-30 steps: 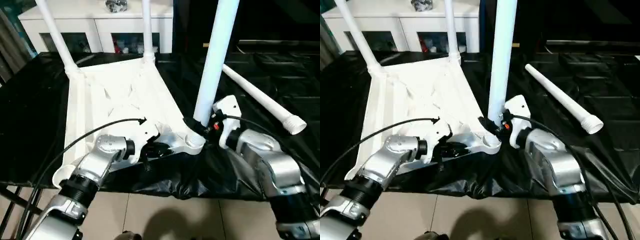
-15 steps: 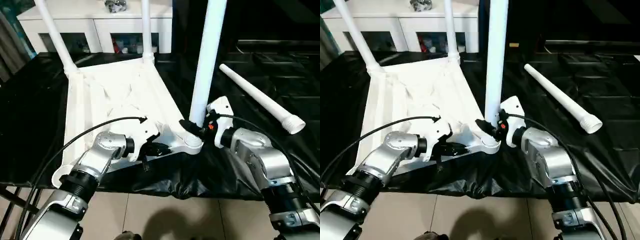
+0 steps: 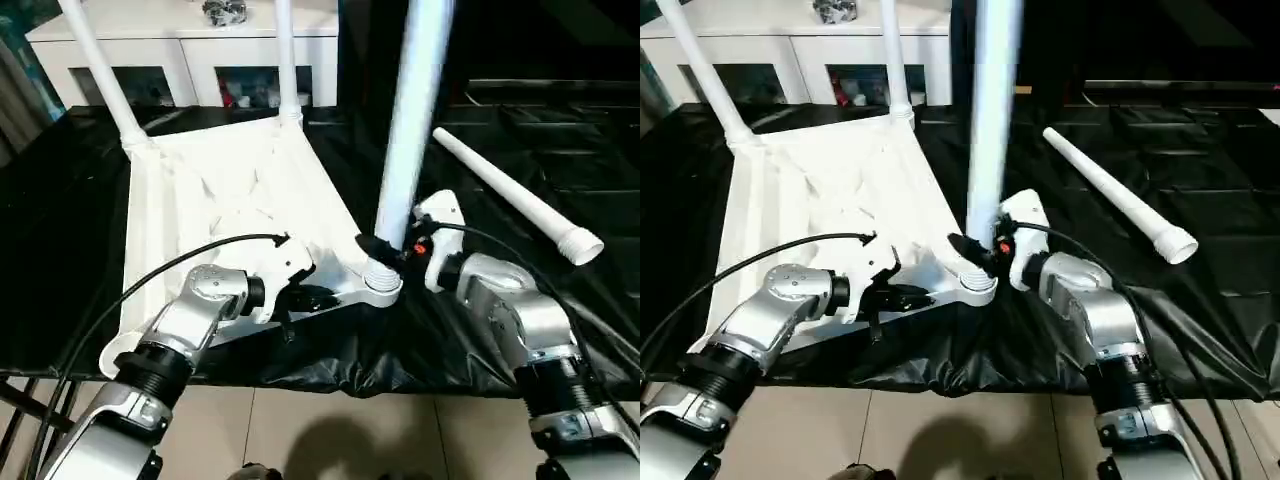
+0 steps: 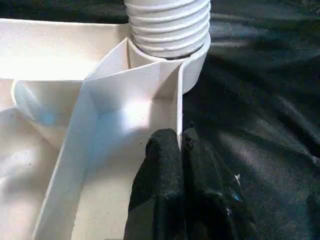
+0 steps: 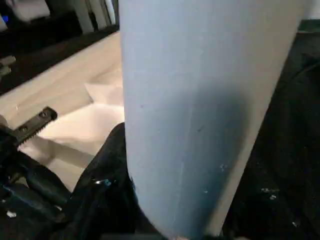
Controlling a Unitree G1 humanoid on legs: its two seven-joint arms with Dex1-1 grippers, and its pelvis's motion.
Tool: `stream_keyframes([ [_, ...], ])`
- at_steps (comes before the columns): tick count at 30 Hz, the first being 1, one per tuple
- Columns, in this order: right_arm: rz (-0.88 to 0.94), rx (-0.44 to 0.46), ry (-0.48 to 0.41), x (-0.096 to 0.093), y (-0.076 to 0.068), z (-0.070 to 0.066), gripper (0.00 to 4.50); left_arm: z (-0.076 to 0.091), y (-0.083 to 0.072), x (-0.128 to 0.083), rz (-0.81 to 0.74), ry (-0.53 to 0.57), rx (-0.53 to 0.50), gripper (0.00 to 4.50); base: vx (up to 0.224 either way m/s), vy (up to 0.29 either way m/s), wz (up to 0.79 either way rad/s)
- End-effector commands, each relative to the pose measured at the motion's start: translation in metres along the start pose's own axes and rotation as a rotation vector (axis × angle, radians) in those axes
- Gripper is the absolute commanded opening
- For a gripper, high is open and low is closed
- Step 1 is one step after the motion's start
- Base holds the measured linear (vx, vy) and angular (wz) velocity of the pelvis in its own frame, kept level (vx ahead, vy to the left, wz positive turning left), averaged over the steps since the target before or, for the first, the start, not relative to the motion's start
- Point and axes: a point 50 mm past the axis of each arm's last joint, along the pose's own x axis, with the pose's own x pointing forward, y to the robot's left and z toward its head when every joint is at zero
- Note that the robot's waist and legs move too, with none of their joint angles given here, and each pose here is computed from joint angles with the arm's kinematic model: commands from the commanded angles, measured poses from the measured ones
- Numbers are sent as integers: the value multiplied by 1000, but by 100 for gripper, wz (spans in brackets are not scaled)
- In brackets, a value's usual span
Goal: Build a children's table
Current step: Insert table leg to table base
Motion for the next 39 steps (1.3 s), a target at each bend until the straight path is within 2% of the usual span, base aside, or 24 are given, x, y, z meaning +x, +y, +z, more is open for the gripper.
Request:
stream_keyframes([
  [1, -14, 45, 35, -5, 0, -16, 188, 2, 2, -4, 12, -24, 1, 0, 0, 0, 0],
  [6, -50, 70, 28, -15, 0, -32, 188, 3, 3, -5, 20, -23, 3, 0, 0, 0, 0],
  [9, -64, 81, 14, -17, 0, -35, 188, 3, 4, -5, 25, -21, 5, 0, 0, 0, 0],
  [15, -90, 22, -17, -23, 3, -41, 188, 4, 6, -6, 43, -23, 7, 0, 0, 0, 0],
  [19, -136, 81, -86, -25, 6, -47, 188, 4, 7, -6, 42, -23, 3, 0, 0, 0, 0],
  [23, -151, 96, -94, -26, 6, -52, 188, 4, 7, -5, 43, -25, 2, 0, 0, 0, 0],
  [26, -133, 27, -37, -27, 9, -52, 188, 4, 7, -6, 40, -22, 6, 0, 0, 0, 0],
  [28, -107, -84, 44, -26, 9, -51, 188, 4, 8, -7, 38, -16, 13, 0, 0, 0, 0],
  [29, -107, -84, 44, -26, 9, -51, 188, 4, 8, -7, 38, -16, 13, 0, 0, 0, 0],
  [30, -81, -135, 85, -25, 9, -49, 188, 4, 8, -8, 34, -5, 24, 0, 0, 0, 0],
  [36, -6, -192, 153, -18, 10, -42, 188, 2, 7, -9, 28, 9, 36, 0, 0, 0, 0],
  [39, 36, -190, 178, -15, 10, -40, 188, 3, 7, -11, 24, 13, 45, 0, 0, 0, 0],
])
